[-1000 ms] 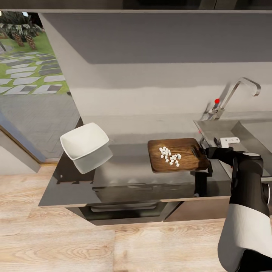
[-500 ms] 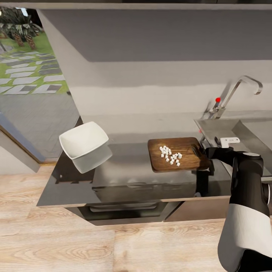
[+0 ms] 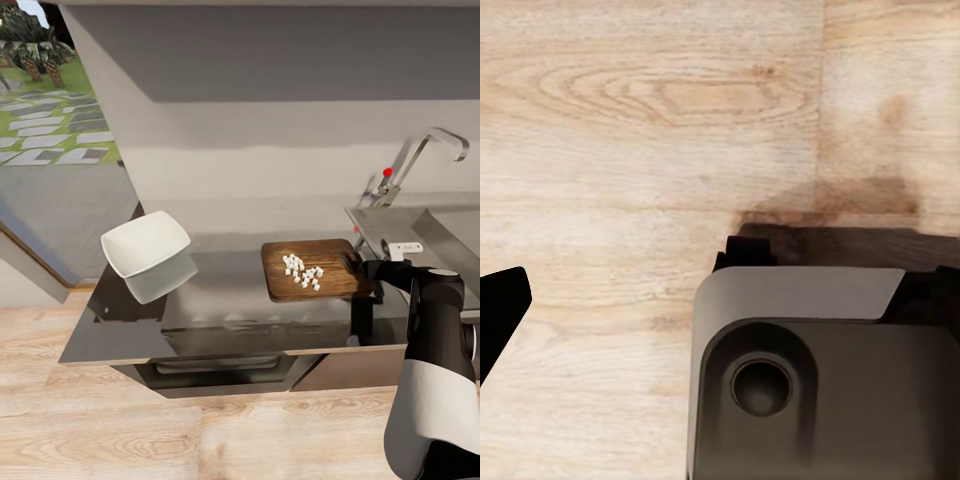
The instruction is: In the kitchen, take the Vidalia onion out of the sink, dice it on the chopping board with the paring knife, put the diced onion into the bowl on the countertop, then place both the paring knife and the chopping board into the sink.
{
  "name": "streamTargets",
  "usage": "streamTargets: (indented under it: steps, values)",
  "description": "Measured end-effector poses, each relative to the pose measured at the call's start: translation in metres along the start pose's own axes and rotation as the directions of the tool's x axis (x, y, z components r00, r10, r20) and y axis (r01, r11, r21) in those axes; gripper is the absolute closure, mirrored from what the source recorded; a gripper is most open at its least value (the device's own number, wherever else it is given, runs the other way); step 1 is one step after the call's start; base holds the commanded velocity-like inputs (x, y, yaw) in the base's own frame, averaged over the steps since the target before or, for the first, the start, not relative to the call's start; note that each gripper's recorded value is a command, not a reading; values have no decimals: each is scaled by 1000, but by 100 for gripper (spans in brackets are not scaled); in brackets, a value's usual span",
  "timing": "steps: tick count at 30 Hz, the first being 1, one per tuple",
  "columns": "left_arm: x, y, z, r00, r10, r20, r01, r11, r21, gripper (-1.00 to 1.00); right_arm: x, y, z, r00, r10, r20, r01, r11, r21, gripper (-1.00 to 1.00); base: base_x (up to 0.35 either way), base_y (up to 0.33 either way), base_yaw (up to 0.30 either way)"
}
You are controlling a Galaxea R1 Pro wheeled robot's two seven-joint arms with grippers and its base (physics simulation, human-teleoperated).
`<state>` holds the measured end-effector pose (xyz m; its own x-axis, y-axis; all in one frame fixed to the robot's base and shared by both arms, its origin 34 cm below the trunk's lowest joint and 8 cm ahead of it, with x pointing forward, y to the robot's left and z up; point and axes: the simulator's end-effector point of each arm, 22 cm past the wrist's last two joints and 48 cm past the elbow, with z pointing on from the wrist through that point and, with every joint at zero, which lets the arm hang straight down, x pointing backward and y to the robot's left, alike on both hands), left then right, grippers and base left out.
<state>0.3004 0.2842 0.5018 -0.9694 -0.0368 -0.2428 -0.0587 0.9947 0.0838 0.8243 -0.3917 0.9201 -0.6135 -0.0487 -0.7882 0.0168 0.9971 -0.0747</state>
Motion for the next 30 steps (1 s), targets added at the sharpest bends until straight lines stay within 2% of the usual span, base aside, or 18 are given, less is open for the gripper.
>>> streamTargets:
  steps: [8, 25, 30]
  values:
    - [2, -1, 11, 1000, 0, 0, 0, 1000, 0, -100, 11, 3, 9, 1000, 1, -6, -1, 1000, -4, -100, 0, 0, 0]
    - [2, -1, 11, 1000, 0, -1, 0, 1000, 0, -100, 11, 3, 9, 1000, 0, -8, -1, 1000, -6, -100, 0, 0, 0]
    - [3, -1, 17, 1000, 0, 0, 0, 1000, 0, -100, 13, 4, 13, 1000, 7, 2, -7, 1000, -9, -100, 0, 0, 0]
